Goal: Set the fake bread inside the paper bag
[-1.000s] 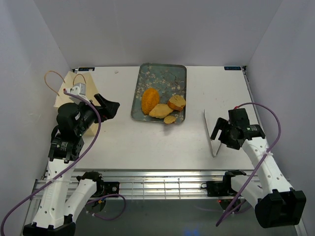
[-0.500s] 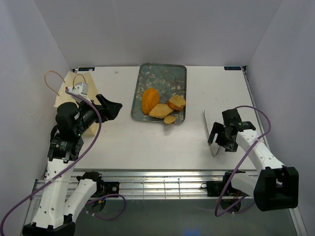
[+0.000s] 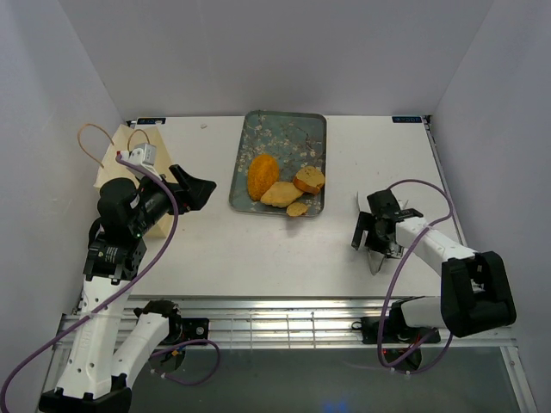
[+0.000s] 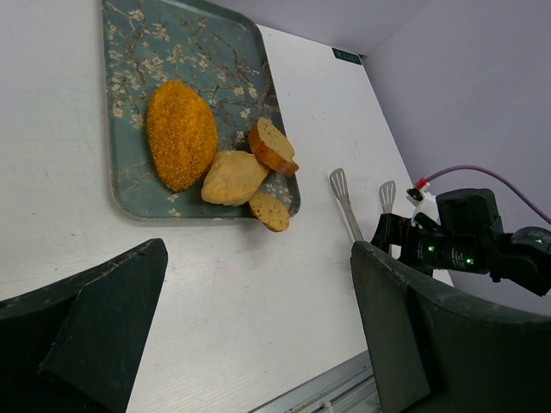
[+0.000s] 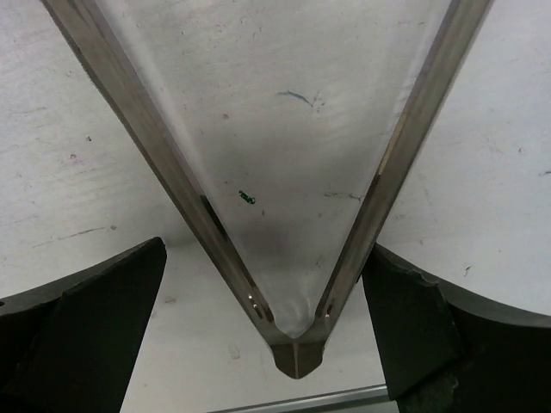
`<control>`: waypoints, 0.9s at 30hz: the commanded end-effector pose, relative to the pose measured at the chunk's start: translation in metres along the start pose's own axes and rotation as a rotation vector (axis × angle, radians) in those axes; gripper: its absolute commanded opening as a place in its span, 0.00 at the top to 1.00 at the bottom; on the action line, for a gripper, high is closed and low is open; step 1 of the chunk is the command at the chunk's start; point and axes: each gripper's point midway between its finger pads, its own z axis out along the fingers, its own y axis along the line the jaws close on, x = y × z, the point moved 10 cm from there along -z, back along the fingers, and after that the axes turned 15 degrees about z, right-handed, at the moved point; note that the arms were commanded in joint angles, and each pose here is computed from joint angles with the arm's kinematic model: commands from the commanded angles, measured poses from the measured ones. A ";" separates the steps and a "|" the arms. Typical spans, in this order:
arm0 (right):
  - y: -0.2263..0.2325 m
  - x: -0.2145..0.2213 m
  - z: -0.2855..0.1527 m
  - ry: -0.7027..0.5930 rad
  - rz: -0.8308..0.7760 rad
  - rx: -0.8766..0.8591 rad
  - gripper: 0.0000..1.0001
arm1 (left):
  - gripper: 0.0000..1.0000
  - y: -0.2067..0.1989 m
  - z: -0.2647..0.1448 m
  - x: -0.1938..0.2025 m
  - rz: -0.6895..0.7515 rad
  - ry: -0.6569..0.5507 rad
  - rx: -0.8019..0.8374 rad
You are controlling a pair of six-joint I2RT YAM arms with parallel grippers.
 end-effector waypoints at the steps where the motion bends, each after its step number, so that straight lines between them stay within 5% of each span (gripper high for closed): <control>1: 0.009 -0.009 0.007 -0.129 -0.010 0.074 0.00 | 0.02 -0.004 -0.002 -0.006 0.004 -0.025 0.028; 7: 0.014 0.001 0.023 -0.133 -0.045 0.166 0.21 | 0.02 -0.005 -0.001 -0.006 -0.003 -0.023 0.039; 11: 0.015 -0.001 0.019 -0.162 -0.042 0.156 0.45 | 0.02 -0.005 -0.002 -0.009 0.003 -0.033 0.033; 19: 0.033 -0.020 -0.012 -0.191 -0.083 0.022 0.56 | 0.02 -0.005 0.000 -0.021 0.016 -0.050 0.004; 27: 0.042 -0.027 -0.053 -0.192 -0.124 -0.166 0.56 | 0.02 0.001 0.003 -0.060 0.080 -0.056 -0.147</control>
